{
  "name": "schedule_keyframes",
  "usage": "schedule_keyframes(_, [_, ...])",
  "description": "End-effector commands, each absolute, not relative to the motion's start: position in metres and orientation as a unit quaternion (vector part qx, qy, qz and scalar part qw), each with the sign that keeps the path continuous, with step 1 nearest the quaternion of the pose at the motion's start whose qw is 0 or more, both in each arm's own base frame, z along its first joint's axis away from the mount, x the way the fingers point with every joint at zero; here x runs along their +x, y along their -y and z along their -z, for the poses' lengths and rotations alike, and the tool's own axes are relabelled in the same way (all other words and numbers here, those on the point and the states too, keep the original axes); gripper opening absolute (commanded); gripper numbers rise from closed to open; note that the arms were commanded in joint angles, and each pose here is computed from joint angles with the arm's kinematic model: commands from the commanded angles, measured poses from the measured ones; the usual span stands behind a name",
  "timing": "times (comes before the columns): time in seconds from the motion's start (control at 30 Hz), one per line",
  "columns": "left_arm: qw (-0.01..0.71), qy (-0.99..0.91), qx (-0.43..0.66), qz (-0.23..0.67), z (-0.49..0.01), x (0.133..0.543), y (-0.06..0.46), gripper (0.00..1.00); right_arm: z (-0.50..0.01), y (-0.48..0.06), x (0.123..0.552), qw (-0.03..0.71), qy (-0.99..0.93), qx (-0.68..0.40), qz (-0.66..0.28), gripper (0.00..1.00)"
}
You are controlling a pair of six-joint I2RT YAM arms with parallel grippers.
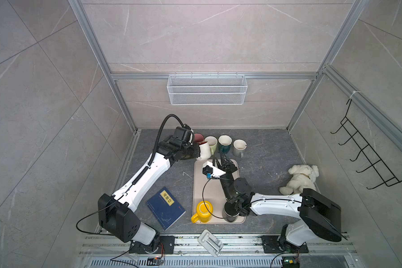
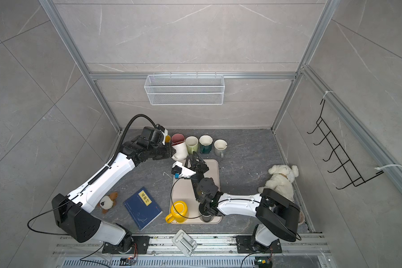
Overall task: Turn the mug right side up
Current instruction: Place the mug at the middle-left of the table.
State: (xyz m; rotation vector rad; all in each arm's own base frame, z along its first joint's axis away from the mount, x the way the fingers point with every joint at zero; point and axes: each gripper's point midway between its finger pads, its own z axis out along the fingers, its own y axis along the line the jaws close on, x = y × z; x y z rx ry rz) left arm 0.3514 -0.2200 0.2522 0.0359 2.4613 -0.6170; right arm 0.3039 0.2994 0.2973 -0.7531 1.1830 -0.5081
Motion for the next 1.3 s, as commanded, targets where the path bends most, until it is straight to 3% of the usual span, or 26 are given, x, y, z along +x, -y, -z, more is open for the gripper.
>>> schedule_keyframes(0.0, [0.35,-0.904,0.023,0.245,-0.28,0.363,0.223,0.0,-0.282,-0.288,0.303,0.711,-0.576,-0.338,0.22,0.49])
schedule_keyframes(0.57, [0.422,-0.898,-0.034,0.122,-0.247,0.347,0.153,0.0,-0.281,-0.267,0.297,0.689,-0.642,-0.297,0.158,0.53])
schedule_keyframes(1.27, [0.498,-0.859,-0.039,0.107,-0.195,0.363,0.145,0.0,-0.286,-0.248,0.301,0.686,-0.667,-0.26,0.135,0.55])
